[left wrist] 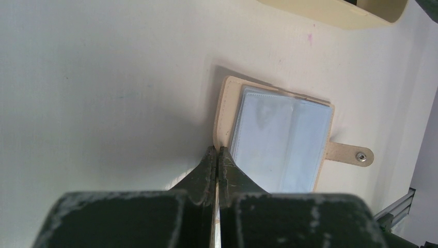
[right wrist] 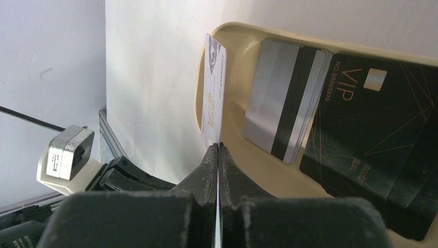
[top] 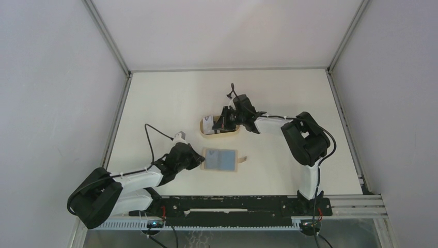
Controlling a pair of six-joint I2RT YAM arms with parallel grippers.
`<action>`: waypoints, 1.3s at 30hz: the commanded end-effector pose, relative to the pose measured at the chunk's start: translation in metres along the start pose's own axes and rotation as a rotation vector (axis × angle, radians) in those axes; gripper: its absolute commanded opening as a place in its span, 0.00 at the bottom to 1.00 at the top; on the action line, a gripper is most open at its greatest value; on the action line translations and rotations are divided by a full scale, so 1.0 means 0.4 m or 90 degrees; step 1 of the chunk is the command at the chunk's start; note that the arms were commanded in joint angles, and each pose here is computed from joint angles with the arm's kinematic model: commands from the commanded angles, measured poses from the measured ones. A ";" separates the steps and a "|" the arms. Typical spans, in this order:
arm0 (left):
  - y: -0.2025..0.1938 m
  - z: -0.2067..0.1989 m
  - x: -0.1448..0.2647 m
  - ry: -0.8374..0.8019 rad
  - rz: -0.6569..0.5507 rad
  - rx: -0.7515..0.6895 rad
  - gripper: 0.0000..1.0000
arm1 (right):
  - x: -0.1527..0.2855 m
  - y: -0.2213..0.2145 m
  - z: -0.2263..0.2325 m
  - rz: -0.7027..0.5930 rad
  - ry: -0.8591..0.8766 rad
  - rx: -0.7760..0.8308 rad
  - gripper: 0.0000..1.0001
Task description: Take the credit cards out of the card holder
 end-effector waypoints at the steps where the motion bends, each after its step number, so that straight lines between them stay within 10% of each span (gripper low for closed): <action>1: -0.066 0.111 0.017 0.130 0.070 -0.037 0.00 | -0.014 0.030 0.003 -0.023 0.006 0.011 0.00; 17: -0.065 0.107 0.014 0.132 0.075 -0.039 0.00 | -0.022 0.037 -0.016 -0.010 0.012 -0.001 0.00; 25: -0.057 0.102 0.024 0.130 0.067 -0.039 0.00 | 0.010 0.059 0.016 -0.036 0.003 0.035 0.38; 39: 0.001 0.031 0.063 0.074 0.025 -0.056 0.00 | 0.171 -0.022 0.160 -0.110 -0.043 0.177 0.52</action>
Point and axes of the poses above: each gripper's point midway between its finger pads, its own x axis back along the fingers, its own z axis along the line the jaws close on, y = z × x, the point moved 9 cm from there along x, back along the fingers, and after that the axes turned 3 degrees about -x, right-handed, at the moved point
